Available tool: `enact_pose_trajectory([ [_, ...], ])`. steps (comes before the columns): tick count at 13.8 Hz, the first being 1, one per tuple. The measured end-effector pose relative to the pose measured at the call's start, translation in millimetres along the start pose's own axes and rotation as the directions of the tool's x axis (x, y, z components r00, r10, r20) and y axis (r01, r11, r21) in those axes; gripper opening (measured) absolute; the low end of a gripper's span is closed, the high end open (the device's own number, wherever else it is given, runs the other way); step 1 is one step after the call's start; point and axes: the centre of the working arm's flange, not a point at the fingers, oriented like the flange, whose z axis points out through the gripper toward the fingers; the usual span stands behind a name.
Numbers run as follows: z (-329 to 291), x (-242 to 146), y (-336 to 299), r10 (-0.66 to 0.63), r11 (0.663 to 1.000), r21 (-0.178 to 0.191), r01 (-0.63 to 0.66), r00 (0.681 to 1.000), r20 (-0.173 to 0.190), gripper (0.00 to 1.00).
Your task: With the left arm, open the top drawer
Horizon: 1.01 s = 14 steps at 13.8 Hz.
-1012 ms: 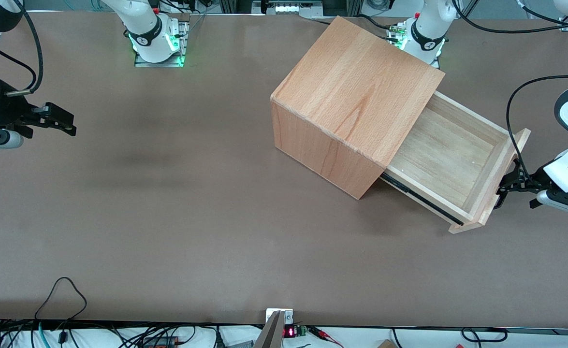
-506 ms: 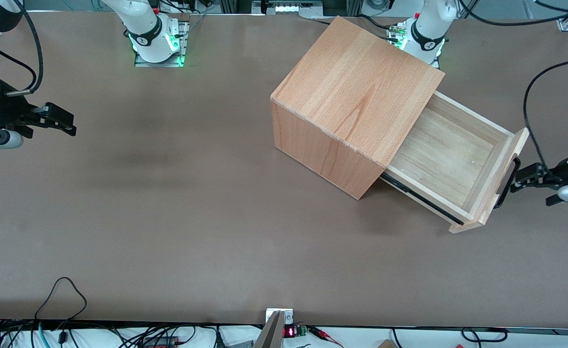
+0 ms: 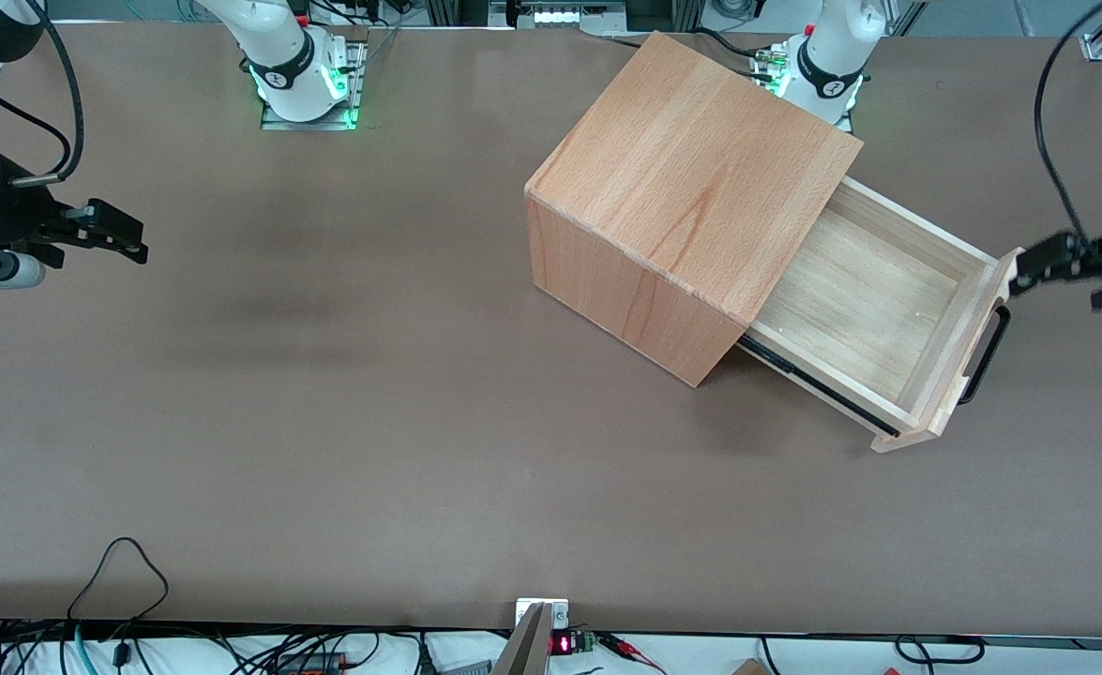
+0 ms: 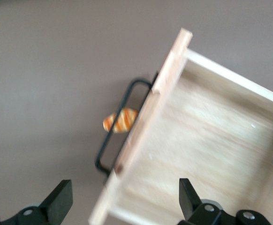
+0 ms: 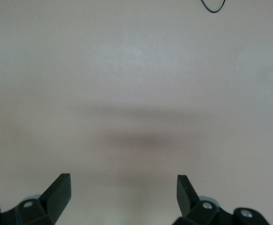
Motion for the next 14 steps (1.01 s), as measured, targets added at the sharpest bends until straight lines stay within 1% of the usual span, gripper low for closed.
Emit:
enact_pose_trajectory([
  [1, -12.3, -11.7, 5.9, -0.036, 0.999, -0.002, 0.036, 0.999, 0.019, 1.0],
  [2, -23.3, -21.6, 9.5, -0.06, 0.998, -0.007, 0.06, 0.998, 0.026, 1.0],
  [4, -34.8, -30.9, 8.9, -0.079, 0.997, -0.014, 0.079, 0.997, 0.021, 1.0],
  [7, -33.6, -31.7, 7.3, -0.087, 0.996, -0.005, 0.087, 0.996, 0.025, 1.0],
  [14, -32.2, -31.8, 7.4, -0.088, 0.996, -0.004, 0.088, 0.996, 0.028, 1.0],
])
